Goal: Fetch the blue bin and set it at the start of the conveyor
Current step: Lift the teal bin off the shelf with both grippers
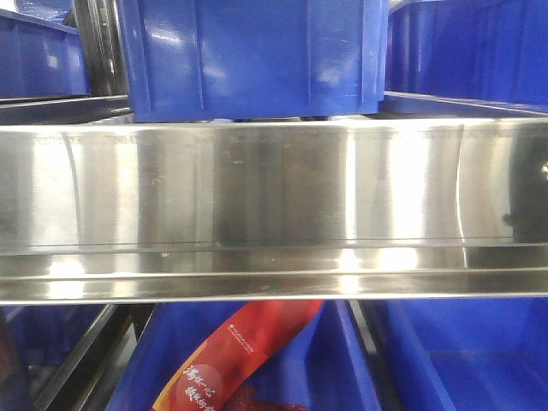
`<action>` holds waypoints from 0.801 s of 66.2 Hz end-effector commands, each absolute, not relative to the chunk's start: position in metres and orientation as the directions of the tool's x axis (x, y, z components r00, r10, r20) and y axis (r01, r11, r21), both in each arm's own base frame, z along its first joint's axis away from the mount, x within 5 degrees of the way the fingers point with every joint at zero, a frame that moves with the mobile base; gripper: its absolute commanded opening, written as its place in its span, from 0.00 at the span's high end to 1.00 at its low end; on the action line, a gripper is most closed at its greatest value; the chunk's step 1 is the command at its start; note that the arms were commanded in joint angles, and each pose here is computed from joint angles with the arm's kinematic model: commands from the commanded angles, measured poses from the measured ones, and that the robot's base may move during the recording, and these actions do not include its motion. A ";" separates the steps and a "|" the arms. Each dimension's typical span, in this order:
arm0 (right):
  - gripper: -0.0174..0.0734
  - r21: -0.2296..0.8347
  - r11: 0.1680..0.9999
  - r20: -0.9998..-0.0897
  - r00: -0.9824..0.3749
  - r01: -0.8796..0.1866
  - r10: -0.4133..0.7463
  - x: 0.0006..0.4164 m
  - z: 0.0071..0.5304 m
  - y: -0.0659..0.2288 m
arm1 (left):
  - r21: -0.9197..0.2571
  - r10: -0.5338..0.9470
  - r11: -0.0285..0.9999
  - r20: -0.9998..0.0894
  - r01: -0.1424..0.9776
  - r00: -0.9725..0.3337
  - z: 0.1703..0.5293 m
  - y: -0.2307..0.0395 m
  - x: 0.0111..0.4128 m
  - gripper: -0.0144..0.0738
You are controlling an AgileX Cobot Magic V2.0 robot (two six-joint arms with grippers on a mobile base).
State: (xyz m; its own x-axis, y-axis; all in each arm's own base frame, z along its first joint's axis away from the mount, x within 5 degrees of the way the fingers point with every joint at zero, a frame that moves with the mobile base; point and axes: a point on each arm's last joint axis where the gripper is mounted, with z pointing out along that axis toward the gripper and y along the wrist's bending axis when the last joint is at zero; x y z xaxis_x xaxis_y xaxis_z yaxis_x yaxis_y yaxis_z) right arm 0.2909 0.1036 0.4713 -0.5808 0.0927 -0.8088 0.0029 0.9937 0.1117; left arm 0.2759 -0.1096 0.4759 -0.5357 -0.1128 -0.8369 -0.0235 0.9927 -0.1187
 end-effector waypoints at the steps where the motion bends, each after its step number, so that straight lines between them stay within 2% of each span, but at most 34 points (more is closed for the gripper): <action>1: 0.98 0.109 0.994 -0.850 -0.521 -0.023 0.082 0.287 0.483 0.103 | -0.134 -0.113 0.991 -0.869 0.009 -0.482 0.487 -0.110 0.272 0.96; 53: 0.98 0.070 0.998 -0.864 -0.501 -0.006 0.057 0.288 0.484 0.100 | -0.134 -0.113 0.991 -0.869 0.008 -0.482 0.487 -0.110 0.272 0.96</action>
State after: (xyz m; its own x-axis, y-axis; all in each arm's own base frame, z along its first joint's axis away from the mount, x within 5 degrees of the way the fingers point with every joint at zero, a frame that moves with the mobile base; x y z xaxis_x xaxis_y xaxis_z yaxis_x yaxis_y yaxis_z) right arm 0.2915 0.1034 0.4726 -0.5654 0.0801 -0.8209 0.0030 0.9955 0.0951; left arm 0.2761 -0.1098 0.4762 -0.5331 -0.1129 -0.8385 -0.0218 0.9926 -0.1198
